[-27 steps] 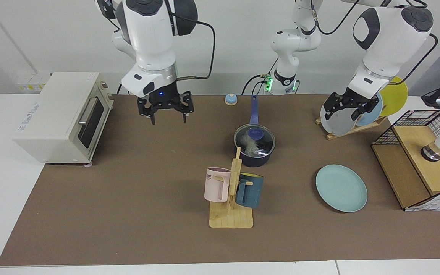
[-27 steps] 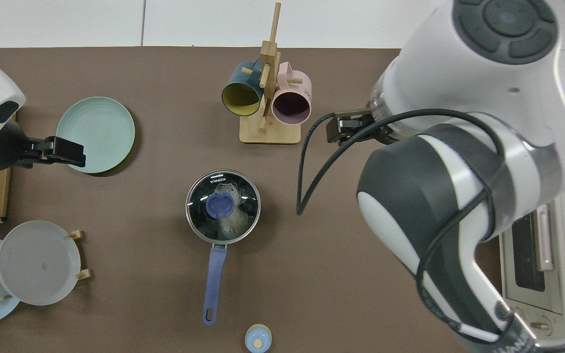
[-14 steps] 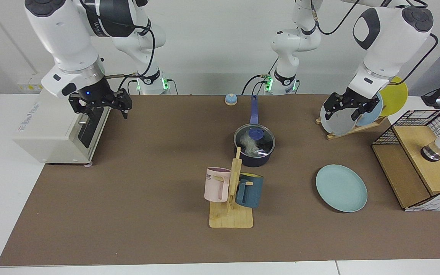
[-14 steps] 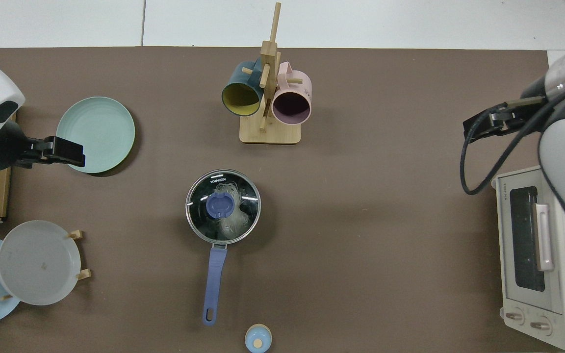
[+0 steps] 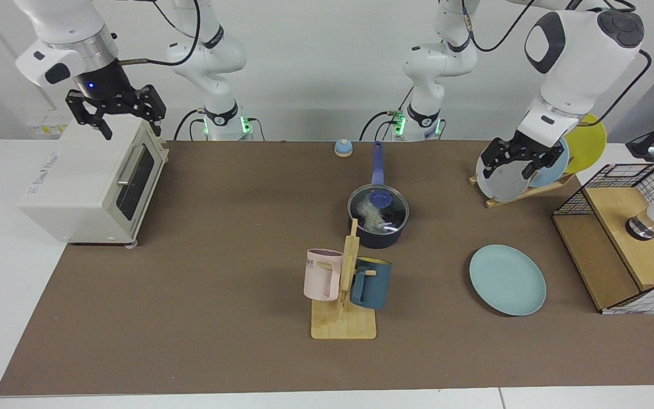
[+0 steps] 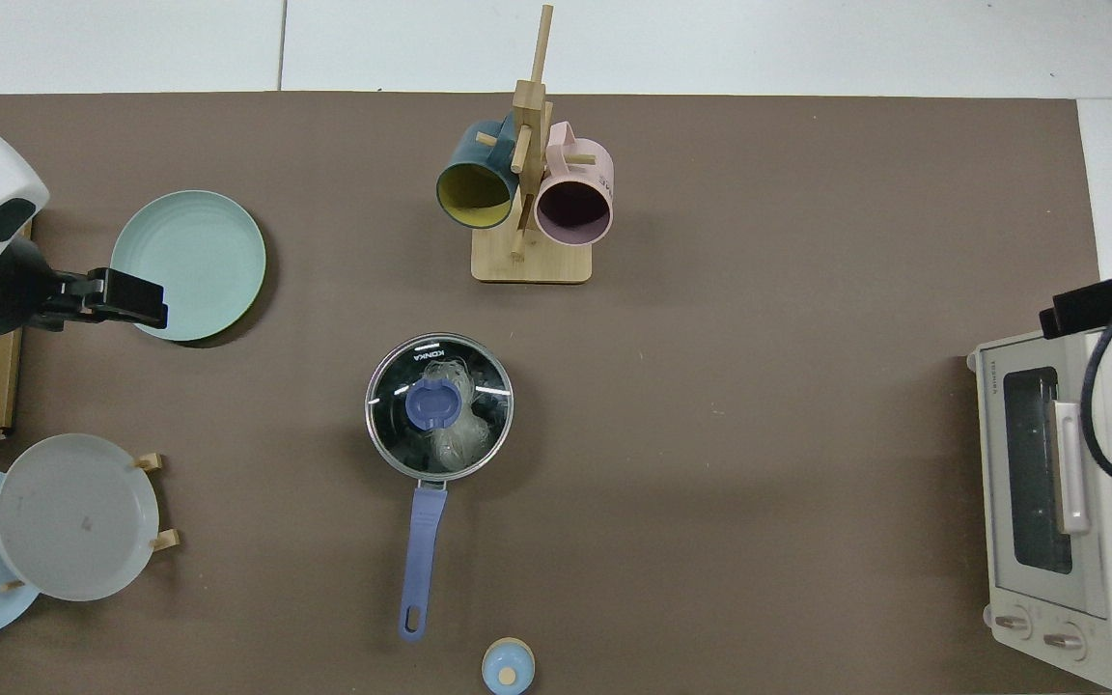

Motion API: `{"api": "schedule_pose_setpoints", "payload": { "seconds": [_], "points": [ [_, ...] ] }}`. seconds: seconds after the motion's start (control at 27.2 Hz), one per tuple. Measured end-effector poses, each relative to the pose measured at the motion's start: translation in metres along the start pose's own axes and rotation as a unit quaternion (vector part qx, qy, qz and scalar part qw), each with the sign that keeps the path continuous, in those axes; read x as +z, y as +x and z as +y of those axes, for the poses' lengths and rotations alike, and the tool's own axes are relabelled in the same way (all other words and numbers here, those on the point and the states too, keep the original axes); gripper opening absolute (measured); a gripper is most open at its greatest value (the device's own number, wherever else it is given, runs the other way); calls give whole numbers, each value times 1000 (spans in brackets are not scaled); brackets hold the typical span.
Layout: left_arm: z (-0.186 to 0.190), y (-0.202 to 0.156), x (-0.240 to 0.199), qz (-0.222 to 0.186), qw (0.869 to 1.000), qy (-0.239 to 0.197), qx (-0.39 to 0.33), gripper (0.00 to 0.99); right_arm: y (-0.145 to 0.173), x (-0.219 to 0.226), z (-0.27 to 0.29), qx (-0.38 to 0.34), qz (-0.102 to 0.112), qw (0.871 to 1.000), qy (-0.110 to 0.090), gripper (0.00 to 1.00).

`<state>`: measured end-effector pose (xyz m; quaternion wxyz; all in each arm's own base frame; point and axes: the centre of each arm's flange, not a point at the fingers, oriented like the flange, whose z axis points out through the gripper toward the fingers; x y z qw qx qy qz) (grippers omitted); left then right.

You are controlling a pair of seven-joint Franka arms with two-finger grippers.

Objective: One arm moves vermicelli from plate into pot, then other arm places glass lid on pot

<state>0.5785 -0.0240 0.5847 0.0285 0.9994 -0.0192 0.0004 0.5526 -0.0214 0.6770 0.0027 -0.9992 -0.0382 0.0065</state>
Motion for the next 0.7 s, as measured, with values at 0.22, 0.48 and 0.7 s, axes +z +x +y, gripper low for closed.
{"api": "schedule_pose_setpoints", "payload": {
  "seconds": [0.22,0.48,0.7],
  "points": [
    [-1,0,0,0,1000,0,-1,991,-12,2,19,13,-4,1000,4,1000],
    [-1,0,0,1,1000,0,-1,991,-16,10,39,32,-9,999,5,1000],
    [-2,1,-2,7,1000,0,-2,991,-11,19,39,31,13,999,3,1000]
  ]
}}
